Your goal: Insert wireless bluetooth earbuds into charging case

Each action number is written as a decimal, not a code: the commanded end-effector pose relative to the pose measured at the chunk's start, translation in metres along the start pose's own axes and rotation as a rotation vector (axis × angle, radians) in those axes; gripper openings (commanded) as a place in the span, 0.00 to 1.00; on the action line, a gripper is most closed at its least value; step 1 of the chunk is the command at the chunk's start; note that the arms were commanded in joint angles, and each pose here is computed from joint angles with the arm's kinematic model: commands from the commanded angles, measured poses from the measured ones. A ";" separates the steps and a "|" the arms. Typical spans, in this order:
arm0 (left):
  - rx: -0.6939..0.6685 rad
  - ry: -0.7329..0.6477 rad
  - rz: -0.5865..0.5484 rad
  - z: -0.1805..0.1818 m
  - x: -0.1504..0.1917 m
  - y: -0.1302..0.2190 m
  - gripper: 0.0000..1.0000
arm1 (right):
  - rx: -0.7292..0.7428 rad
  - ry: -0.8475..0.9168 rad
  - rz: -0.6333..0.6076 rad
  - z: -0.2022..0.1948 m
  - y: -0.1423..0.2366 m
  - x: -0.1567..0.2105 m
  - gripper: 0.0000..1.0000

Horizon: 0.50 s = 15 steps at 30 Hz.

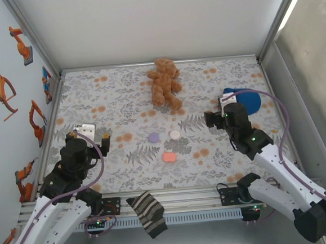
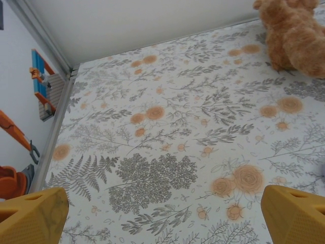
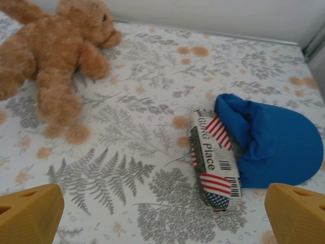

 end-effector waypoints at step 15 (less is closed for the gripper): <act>-0.338 0.099 -0.022 0.026 0.035 -0.055 0.96 | 0.346 -0.113 -0.148 -0.096 -0.063 0.061 1.00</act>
Point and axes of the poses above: each hand's point on the last joint's axis, 136 mm out from that joint toward the fingers, its own y axis back along the fingers, its own z axis along the line the jaws close on, x = y × z, the point moved 3 cm from there along y, back along the fingers, and after that the axes turned 2 degrees about y, right-handed, at the moved point
